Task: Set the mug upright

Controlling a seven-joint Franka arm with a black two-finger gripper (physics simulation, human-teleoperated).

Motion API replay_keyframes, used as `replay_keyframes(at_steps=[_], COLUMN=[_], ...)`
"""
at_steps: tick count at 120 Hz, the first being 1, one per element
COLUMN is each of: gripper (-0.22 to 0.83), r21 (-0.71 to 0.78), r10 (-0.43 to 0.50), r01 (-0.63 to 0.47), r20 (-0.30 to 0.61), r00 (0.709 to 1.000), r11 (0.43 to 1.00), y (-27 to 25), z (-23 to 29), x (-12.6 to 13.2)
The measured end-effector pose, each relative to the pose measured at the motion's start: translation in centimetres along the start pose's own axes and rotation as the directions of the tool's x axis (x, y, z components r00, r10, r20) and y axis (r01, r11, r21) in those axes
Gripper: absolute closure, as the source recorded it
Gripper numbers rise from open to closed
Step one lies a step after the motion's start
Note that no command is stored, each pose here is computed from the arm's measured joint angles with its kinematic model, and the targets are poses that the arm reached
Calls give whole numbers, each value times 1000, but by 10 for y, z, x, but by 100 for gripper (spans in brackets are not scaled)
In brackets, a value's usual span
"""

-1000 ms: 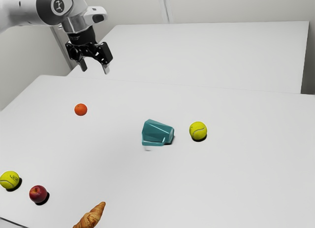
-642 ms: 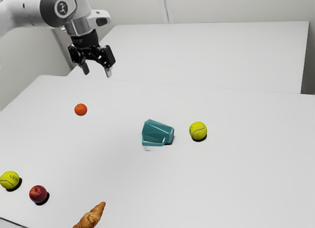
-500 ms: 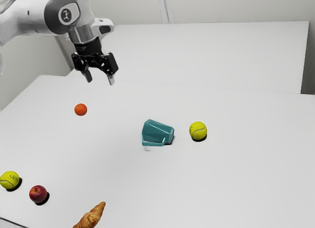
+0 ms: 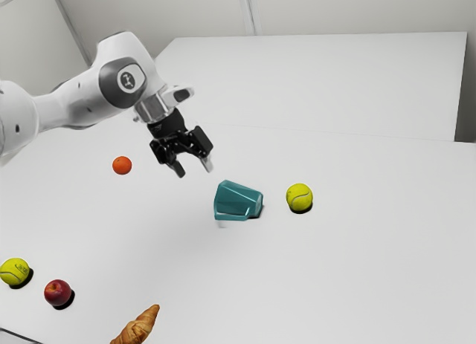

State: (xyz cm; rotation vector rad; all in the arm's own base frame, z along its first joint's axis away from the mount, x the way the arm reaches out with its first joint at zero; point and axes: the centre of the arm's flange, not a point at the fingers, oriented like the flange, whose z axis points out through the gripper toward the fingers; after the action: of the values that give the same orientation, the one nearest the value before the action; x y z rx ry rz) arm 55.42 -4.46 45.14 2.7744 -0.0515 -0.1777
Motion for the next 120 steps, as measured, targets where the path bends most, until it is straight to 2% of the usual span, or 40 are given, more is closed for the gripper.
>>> replay_keyframes(at_steps=[24,73,120], gripper=[0,0,0], r21=[-167,-324,-426], r10=[-107,17,106], r01=[94,-68,-188], r20=[-69,-159,-209], r00=[992,987,972], r11=[981,944,885], y=[-93,-132,-117], z=[22,82,126], x=[11,42,57])
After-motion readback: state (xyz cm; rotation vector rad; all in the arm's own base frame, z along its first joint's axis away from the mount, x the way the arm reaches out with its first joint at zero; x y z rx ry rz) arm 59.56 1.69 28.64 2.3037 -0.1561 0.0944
